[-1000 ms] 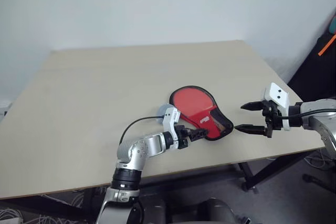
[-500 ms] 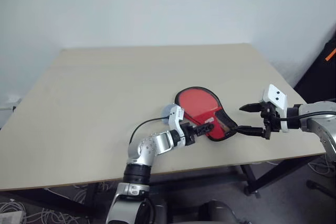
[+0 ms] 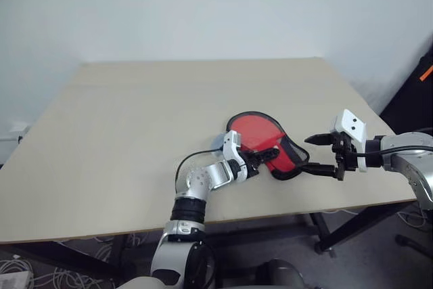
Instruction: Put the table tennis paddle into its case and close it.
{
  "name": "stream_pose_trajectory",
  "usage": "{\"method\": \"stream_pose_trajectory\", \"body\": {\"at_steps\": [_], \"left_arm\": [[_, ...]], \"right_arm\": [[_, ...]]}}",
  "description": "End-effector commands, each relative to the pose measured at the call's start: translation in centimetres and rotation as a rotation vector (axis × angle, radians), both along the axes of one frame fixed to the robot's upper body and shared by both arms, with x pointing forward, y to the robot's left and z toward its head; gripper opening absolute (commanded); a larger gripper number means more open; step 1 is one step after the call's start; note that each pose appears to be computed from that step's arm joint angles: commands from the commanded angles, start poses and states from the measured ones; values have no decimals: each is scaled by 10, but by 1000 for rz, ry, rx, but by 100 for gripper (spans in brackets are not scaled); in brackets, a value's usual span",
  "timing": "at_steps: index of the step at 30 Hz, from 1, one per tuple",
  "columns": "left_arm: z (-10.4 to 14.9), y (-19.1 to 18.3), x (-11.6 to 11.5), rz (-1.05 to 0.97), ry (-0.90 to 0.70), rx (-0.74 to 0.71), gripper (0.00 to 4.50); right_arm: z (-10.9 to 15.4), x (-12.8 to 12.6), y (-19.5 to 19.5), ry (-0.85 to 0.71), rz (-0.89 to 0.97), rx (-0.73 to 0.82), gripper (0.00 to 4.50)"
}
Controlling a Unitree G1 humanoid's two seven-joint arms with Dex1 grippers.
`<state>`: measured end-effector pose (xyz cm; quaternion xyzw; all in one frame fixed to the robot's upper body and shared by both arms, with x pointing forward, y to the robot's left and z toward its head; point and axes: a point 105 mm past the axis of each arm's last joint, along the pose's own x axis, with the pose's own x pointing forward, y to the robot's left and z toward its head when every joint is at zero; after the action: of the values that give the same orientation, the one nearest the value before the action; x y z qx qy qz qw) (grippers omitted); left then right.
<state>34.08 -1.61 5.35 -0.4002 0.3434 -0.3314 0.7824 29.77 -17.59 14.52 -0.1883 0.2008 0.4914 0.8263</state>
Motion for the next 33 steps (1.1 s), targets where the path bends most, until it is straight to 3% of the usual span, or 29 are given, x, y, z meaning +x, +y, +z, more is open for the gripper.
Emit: {"method": "stream_pose_trajectory", "body": {"at_steps": [1, 11, 15, 25, 33], "left_arm": [[-3, -8, 7, 27, 89, 89, 447], [-12, -4, 7, 65, 209, 165, 447], [-20, 0, 5, 72, 248, 189, 355], [-41, 12, 1, 110, 328, 269, 3], [-43, 16, 1, 86, 289, 308, 3]], "right_arm": [[14, 2, 4, -56, 15, 11, 450], [14, 3, 6, -64, 13, 15, 450], [15, 3, 6, -67, 10, 16, 450], [19, 3, 9, -78, 12, 25, 450], [20, 4, 11, -84, 9, 29, 450]]}}
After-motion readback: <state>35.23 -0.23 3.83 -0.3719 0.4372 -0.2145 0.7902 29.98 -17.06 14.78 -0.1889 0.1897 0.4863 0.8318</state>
